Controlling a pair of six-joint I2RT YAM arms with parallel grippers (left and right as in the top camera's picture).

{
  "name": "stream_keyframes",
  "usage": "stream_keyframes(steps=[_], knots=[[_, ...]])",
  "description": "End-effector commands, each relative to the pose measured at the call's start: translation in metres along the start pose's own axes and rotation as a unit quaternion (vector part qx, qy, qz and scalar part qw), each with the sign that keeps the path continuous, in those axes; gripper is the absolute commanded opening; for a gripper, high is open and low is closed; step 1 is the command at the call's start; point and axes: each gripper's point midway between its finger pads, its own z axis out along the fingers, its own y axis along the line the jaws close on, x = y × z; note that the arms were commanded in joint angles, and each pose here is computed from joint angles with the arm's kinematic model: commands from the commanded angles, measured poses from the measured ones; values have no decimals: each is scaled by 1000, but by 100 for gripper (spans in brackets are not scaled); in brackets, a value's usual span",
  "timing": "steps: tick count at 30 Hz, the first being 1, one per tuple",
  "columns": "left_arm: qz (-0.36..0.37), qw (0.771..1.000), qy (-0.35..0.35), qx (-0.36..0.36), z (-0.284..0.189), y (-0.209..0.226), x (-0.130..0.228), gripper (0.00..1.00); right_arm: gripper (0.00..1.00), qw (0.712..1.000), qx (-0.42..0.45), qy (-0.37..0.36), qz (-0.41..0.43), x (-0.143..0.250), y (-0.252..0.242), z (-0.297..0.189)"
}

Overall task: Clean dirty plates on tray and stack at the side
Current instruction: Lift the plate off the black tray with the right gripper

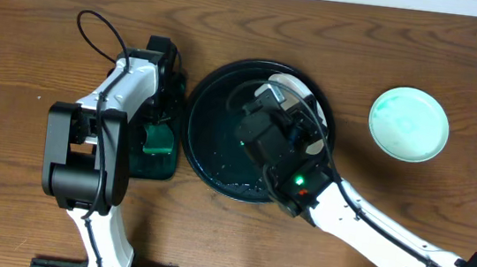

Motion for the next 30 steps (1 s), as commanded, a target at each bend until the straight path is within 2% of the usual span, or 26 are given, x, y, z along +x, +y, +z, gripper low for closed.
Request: stream_keyframes(steps=[1,10,17,22,25,28,30], knots=[[3,1000,4,-6,3,3,3,82,1,997,57,17,-45,4,-24,-10],[3,1000,4,-6,3,3,3,82,1,991,104,34,-80,2,-42,-16],[3,1000,4,-6,3,3,3,82,1,990,105,24,-86,-4,-40,-22],[3,1000,4,-6,3,3,3,82,1,989,129,30,-69,-5,-46,-30],[3,1000,4,-6,3,3,3,82,1,994,103,16,-43,-6,-37,-23],[3,1000,4,-6,3,3,3,82,1,988,146,34,-23,-3,-50,-31],[3,1000,4,-6,3,3,3,82,1,993,118,10,-6,-10,-39,-30]])
